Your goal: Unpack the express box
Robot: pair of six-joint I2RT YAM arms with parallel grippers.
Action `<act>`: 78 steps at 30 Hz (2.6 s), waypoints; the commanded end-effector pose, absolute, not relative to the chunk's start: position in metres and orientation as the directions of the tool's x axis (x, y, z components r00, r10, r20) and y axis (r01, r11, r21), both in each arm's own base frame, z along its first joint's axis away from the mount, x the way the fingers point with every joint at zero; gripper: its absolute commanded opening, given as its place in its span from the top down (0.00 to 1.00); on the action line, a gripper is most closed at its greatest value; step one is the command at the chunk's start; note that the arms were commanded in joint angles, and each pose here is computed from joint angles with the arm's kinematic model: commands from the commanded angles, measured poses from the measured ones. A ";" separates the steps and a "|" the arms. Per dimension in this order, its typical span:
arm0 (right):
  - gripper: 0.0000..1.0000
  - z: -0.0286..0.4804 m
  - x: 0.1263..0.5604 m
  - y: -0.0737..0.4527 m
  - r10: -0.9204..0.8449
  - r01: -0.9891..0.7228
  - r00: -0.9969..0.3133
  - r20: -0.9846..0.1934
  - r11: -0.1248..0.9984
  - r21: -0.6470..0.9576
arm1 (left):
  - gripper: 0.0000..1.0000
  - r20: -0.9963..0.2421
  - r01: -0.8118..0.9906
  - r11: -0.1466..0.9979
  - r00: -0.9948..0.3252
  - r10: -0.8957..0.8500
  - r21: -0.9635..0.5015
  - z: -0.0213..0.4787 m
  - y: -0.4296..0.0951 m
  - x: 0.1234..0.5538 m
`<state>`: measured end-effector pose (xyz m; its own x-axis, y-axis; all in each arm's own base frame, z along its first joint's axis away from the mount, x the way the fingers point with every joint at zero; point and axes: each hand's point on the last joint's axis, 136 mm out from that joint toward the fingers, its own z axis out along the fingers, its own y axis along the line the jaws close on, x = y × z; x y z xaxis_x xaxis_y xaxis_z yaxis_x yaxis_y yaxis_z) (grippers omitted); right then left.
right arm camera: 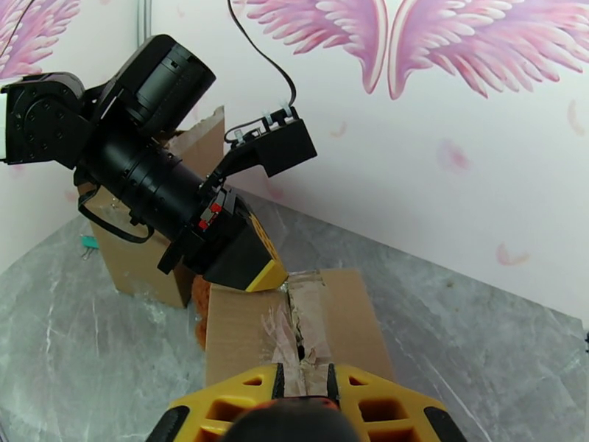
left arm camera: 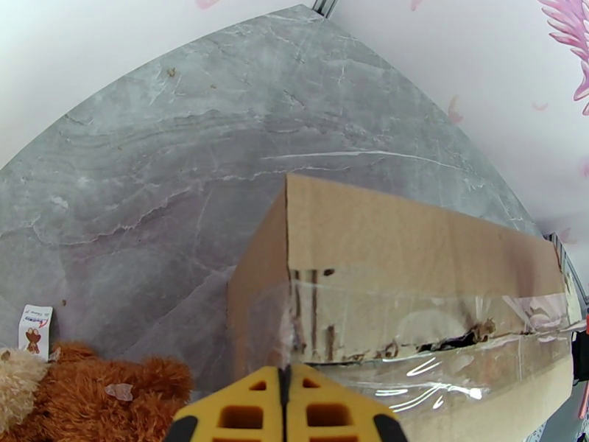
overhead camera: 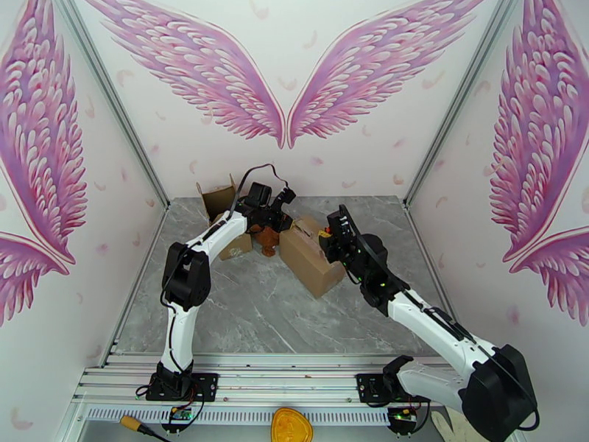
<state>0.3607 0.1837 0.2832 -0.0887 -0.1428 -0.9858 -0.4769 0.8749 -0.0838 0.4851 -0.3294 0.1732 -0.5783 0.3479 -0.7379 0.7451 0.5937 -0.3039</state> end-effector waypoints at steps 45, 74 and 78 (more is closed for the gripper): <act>1.00 0.221 0.334 0.175 -0.065 -0.406 -0.316 -0.947 0.911 0.073 | 1.00 -0.714 0.756 0.578 -0.585 0.384 -0.308 0.166 -0.331 0.462; 1.00 0.224 0.325 0.172 -0.092 -0.407 -0.329 -0.940 0.912 0.053 | 1.00 -0.689 0.777 0.579 -0.561 0.460 -0.246 0.156 -0.323 0.455; 1.00 0.232 0.317 0.168 -0.109 -0.416 -0.317 -0.942 0.909 0.035 | 1.00 -0.671 0.758 0.611 -0.577 0.466 -0.228 0.149 -0.315 0.460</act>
